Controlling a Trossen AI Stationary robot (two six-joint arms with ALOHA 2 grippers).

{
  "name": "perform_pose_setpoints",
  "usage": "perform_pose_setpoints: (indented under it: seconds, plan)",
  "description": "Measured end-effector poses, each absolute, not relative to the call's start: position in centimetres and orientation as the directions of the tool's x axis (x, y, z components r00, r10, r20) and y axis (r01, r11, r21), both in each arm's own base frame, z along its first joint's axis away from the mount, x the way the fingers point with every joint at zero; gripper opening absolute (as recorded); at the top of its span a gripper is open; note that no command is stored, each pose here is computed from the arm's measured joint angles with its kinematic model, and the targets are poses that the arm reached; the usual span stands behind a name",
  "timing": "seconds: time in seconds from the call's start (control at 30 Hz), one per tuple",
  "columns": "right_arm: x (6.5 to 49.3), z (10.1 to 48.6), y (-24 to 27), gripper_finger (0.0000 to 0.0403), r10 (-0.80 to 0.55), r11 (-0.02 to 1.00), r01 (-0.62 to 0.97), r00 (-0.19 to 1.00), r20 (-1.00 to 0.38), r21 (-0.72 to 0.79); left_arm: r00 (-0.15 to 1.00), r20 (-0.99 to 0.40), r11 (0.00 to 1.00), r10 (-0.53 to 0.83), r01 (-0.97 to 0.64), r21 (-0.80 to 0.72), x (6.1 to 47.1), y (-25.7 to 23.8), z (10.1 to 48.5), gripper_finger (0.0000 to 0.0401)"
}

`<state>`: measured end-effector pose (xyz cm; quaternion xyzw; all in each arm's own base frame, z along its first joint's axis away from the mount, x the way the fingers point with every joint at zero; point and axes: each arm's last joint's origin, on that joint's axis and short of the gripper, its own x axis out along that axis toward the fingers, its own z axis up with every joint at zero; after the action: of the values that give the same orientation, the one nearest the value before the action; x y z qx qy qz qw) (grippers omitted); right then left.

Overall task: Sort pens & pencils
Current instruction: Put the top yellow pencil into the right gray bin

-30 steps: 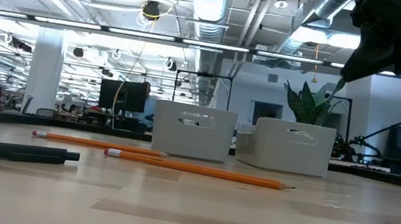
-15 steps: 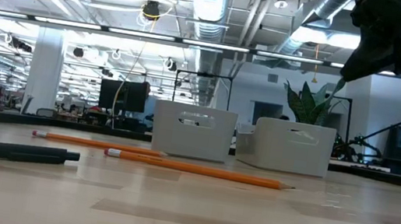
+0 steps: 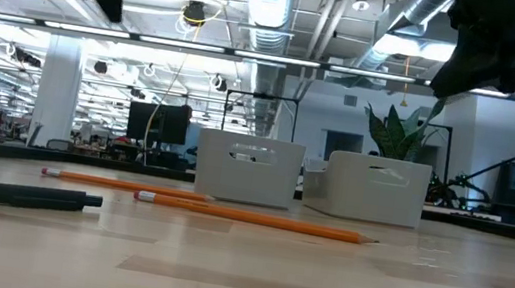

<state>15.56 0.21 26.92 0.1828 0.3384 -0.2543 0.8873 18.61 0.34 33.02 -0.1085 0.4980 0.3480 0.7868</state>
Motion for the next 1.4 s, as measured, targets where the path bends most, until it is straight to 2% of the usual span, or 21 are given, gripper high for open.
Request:
perform_pose_setpoints:
  seconds: [0.13, 0.33, 0.47, 0.7, 0.83, 1.1, 1.4]
  plan:
    - [15.6, 27.0, 0.2, 0.0141, -0.328, 0.804, 0.574, 0.646, -0.689, 0.157, 0.206, -0.898, 0.716, 0.388, -0.681, 0.154, 18.7, 0.3, 29.9, 0.0073]
    - [15.7, 27.0, 0.2, 0.0143, -0.327, 0.804, 0.573, 0.652, -0.684, 0.162, 0.22, -0.92, 0.727, 0.325, -0.68, 0.095, 19.2, 0.2, 27.5, 0.0073]
    - [15.7, 27.0, 0.2, 0.0143, -0.327, 0.803, 0.572, 0.655, -0.681, 0.165, 0.271, -0.934, 0.803, 0.231, -0.595, 0.026, 19.7, -0.1, 27.2, 0.0073]
    - [15.7, 27.0, 0.2, 0.0142, -0.327, 0.804, 0.572, 0.656, -0.681, 0.165, 0.374, -0.91, 0.839, 0.182, -0.541, -0.054, 20.7, -0.2, 27.6, 0.0074]
    - [15.7, 27.0, 0.2, 0.0144, -0.327, 0.804, 0.572, 0.655, -0.681, 0.165, 0.38, -0.91, 0.869, 0.165, -0.492, -0.048, 20.7, -0.3, 27.6, 0.0094]
    - [15.7, 27.0, 0.2, 0.0141, -0.327, 0.804, 0.572, 0.655, -0.681, 0.164, 0.411, -0.897, 0.923, 0.16, -0.384, -0.011, 21.0, -0.3, 27.7, 0.0161]
    - [15.7, 27.0, 0.2, 0.0142, -0.327, 0.804, 0.572, 0.655, -0.681, 0.164, 0.479, -0.877, 0.967, 0.044, -0.241, -0.083, 21.6, -1.0, 28.0, 0.0176]
